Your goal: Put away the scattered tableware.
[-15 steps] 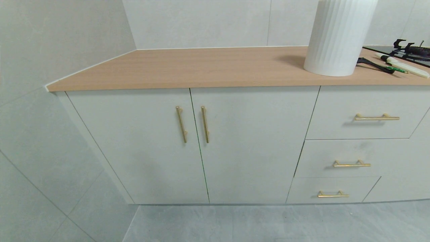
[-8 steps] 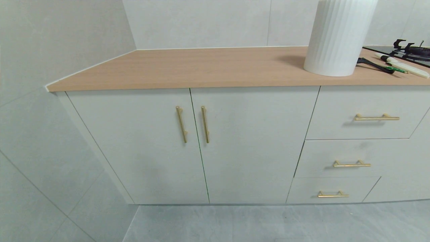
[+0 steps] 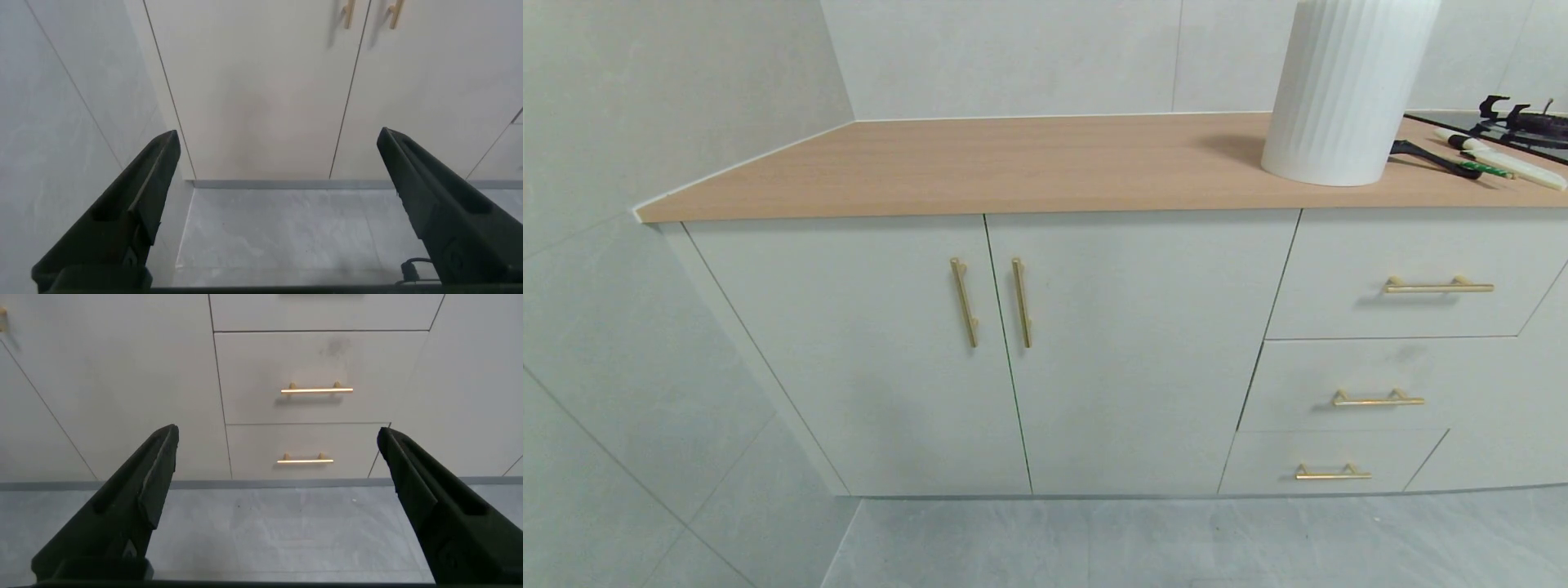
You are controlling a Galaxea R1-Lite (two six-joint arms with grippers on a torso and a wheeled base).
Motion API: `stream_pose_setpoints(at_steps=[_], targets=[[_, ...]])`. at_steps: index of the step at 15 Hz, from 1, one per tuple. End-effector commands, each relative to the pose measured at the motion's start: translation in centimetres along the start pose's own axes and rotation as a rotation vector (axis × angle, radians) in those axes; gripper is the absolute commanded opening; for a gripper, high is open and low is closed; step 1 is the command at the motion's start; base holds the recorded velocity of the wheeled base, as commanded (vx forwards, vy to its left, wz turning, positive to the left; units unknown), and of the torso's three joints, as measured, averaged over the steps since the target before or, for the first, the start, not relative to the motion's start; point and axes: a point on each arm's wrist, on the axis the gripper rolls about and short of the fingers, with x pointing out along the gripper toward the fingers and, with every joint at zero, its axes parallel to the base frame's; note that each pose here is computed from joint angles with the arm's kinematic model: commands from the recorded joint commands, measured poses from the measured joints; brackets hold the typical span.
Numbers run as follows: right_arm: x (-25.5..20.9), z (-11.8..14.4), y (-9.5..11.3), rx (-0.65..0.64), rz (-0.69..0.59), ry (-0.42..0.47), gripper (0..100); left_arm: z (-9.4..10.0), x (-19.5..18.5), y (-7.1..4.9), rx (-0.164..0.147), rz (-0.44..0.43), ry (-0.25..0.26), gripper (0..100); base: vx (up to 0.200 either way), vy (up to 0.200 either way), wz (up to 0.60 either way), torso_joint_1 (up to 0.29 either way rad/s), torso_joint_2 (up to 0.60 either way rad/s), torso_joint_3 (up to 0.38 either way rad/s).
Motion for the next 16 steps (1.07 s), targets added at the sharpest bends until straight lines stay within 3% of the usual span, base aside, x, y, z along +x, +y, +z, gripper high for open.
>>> stream_pose_setpoints(at_steps=[1,9,16], targets=[[0.02,0.01,0.00,-0.002,0.000,0.003,100,0.01,0.01,0.01,0.000,0.002,-0.001,100,0.000,0.000,0.00,0.000,0.00,0.000],[0.02,0.01,0.04,0.001,0.017,0.003,100,0.00,0.01,0.01,-0.009,0.005,0.001,100,0.000,0.000,0.00,0.000,0.00,0.000],[0.02,0.01,0.03,0.003,0.015,0.003,100,0.01,0.01,0.01,-0.011,0.005,-0.001,100,0.000,-0.200,0.00,0.004,0.00,0.001]])
